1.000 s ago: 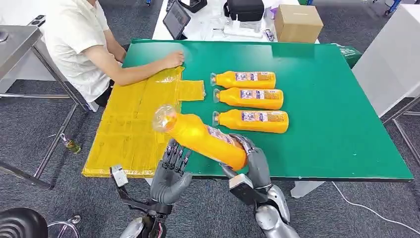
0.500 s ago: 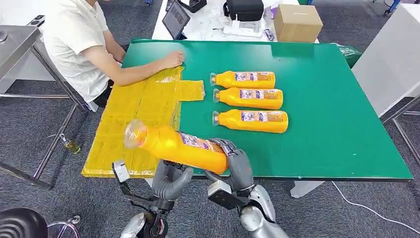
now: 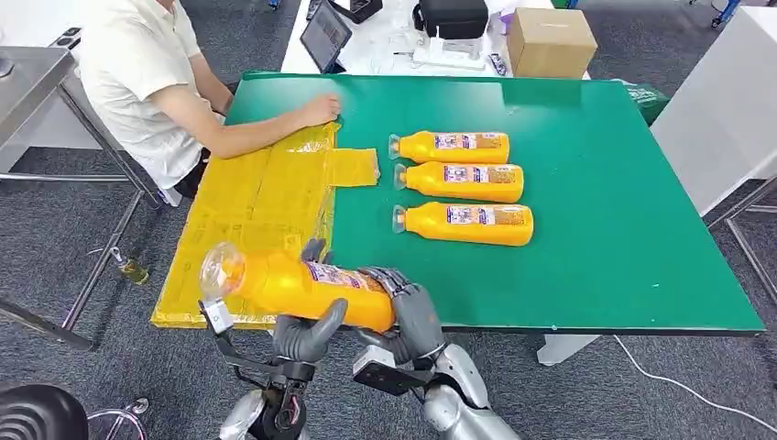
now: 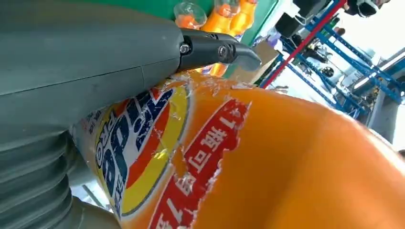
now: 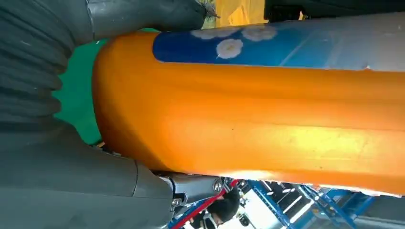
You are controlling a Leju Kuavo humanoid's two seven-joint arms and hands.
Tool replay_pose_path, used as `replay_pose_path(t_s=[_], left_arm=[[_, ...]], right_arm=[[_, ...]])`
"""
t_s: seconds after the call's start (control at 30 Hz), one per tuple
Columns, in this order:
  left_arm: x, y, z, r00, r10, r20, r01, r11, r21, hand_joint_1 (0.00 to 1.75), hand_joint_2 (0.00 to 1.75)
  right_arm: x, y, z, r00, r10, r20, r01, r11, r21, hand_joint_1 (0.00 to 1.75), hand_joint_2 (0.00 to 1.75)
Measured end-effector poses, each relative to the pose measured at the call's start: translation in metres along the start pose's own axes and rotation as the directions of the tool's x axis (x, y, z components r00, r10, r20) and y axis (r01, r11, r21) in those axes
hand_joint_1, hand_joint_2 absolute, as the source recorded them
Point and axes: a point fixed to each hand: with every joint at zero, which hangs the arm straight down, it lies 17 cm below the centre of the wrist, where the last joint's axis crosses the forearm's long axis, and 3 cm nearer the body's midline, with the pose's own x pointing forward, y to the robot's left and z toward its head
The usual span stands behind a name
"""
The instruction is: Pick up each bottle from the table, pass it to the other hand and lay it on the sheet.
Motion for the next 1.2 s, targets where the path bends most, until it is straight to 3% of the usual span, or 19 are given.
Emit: replay_pose_path(t_s=[0.17, 0.2, 0.57, 0.83, 0.97, 1.2], left_arm=[[0.010, -0.004, -0.002, 0.999, 0.013, 0.029, -0.012, 0.999, -0.046, 1.75, 1.75], [0.011, -0.004, -0.001, 0.999, 0.010, 0.031, -0.009, 0.999, -0.048, 1.75, 1.75], [0.017, -0.012, -0.001, 0.999, -0.017, 0.042, 0.021, 0.993, -0.113, 1.75, 1.75], [0.024, -0.003, -0.019, 0.963, -0.265, 0.043, 0.268, 0.956, -0.118, 1.75, 1.75], [0.025, 0.022, -0.019, 0.858, -0.512, 0.041, 0.513, 0.853, -0.096, 1.75, 1.75], [0.032, 0.035, -0.021, 0.806, -0.591, 0.043, 0.592, 0.801, -0.086, 1.75, 1.75]], right_arm=[[0.011, 0.018, 0.008, 0.999, -0.047, 0.026, 0.045, 0.997, 0.055, 0.00, 1.75], [0.011, 0.019, 0.009, 0.998, -0.048, 0.026, 0.047, 0.997, 0.059, 0.00, 0.00], [0.017, 0.016, 0.031, 0.995, 0.039, 0.096, -0.045, 0.997, 0.060, 0.00, 0.00], [0.018, -0.019, 0.071, 0.976, 0.204, 0.079, -0.200, 0.978, -0.052, 0.00, 0.00], [0.019, -0.072, 0.066, 0.950, 0.311, 0.024, -0.300, 0.934, -0.195, 0.00, 0.00], [0.011, -0.124, 0.072, 0.928, 0.366, -0.074, -0.370, 0.876, -0.309, 0.00, 0.00]])
